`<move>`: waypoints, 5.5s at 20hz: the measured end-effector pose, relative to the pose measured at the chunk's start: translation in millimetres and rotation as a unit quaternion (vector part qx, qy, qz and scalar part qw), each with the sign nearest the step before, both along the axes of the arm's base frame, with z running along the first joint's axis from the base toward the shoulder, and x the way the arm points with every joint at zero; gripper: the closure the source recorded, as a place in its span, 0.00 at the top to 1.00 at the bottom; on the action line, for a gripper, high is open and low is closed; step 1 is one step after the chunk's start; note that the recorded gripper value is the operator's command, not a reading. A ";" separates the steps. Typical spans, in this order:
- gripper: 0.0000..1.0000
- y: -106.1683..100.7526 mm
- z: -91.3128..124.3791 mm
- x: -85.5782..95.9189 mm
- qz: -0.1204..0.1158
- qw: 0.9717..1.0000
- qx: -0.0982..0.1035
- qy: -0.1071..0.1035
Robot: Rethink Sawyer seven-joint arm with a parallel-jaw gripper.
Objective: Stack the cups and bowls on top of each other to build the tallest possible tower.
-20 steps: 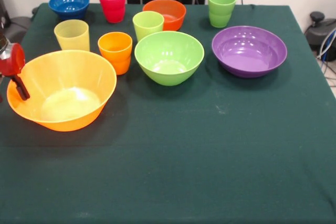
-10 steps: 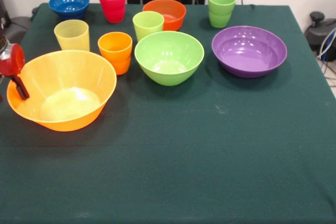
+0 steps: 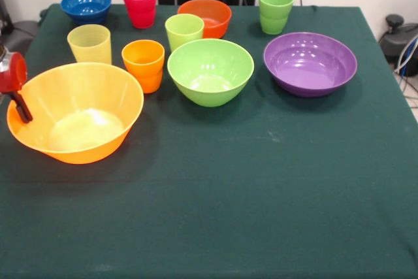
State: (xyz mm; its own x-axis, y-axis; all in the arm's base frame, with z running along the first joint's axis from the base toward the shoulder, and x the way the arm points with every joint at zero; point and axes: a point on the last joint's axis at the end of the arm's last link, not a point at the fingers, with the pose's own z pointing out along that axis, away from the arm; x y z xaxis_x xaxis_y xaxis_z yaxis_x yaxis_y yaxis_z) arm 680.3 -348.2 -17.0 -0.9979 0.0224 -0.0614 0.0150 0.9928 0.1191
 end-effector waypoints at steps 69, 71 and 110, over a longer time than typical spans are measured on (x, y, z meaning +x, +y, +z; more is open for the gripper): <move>1.00 -13.9 38.0 6.6 0.005 1.000 -0.027 -0.013; 1.00 -14.6 39.8 7.1 0.005 0.999 -0.028 -0.014; 1.00 6.6 31.1 -5.8 0.020 1.000 -0.014 0.002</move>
